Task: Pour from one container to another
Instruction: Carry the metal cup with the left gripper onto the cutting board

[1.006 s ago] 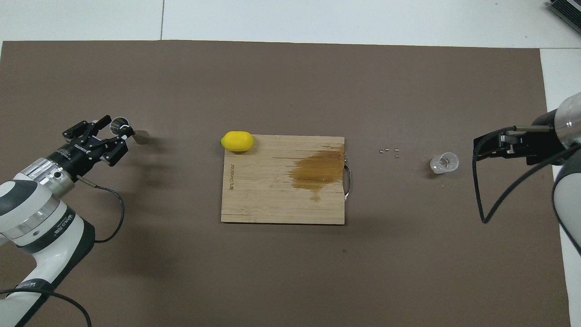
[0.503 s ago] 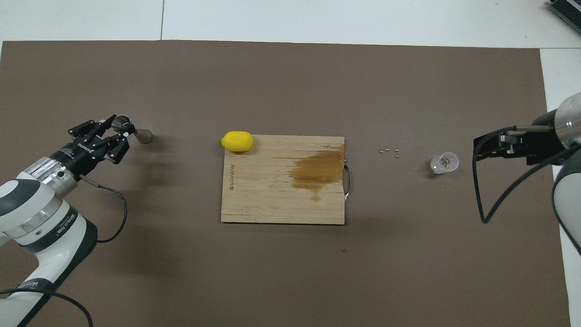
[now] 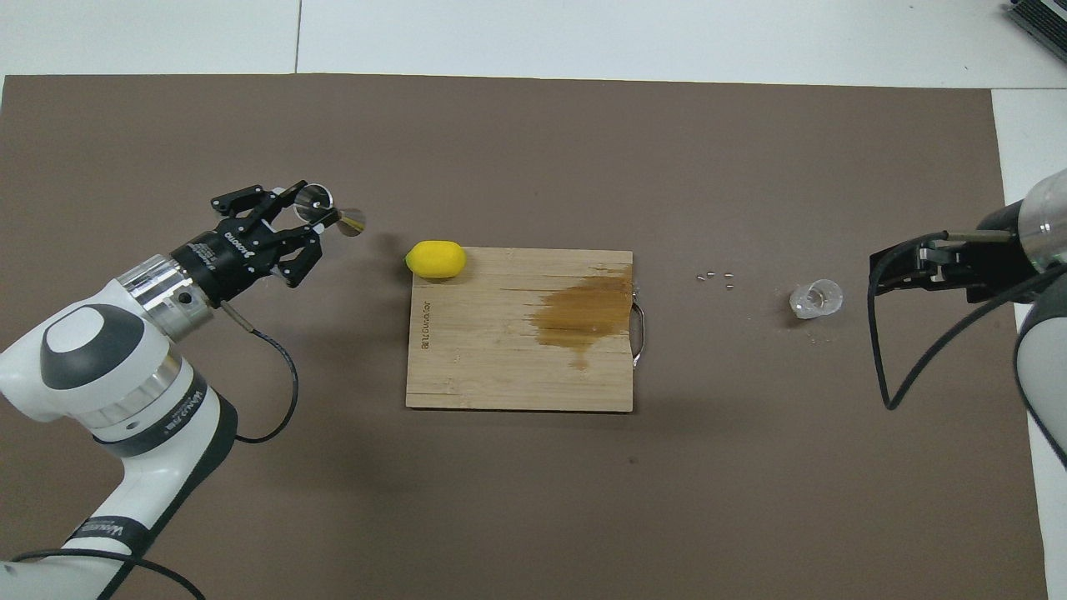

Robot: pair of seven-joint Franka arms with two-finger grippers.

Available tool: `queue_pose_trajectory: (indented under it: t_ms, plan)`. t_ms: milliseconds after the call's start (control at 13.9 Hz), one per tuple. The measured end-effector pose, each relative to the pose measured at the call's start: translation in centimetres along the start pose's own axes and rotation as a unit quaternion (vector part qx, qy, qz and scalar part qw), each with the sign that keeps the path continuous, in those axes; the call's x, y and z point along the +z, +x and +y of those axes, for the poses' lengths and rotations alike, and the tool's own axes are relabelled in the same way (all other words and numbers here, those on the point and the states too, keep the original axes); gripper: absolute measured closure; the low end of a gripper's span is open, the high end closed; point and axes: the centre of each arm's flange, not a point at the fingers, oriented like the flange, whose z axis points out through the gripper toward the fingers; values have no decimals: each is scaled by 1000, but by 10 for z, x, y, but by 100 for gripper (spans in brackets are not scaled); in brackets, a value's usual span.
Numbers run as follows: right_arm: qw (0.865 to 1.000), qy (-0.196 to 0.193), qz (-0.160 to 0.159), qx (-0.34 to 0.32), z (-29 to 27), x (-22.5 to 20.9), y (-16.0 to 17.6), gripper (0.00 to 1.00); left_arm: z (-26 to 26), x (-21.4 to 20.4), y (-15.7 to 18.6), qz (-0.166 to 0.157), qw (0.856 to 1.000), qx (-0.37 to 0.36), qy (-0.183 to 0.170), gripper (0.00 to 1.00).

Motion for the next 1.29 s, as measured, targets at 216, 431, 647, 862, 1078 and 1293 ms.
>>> queue_pose_trajectory:
  t_ms: [216, 431, 647, 862, 1078, 1293]
  plan:
    - [1000, 0, 0, 0, 0, 0, 0, 0, -57, 38, -37, 12, 1000, 9, 16, 49]
    - [1000, -1, -6, 0, 1, 0, -2, 0, -128, 74, -53, 36, 999, 20, 34, 49]
    - [1000, -2, -7, 3, 5, -8, -9, 0, -169, 94, -49, 50, 997, 25, 59, 49]
    - [1000, -1, -2, 4, 6, -14, -13, 0, -191, 113, -44, 54, 995, 24, 84, 49]
    - [1000, -1, 0, 10, 12, -14, -12, 6, -219, 142, -40, 57, 992, 21, 110, 49]
    - [1000, 4, 25, 17, 17, -15, -4, 13, -243, 165, -31, 67, 990, 19, 124, 49]
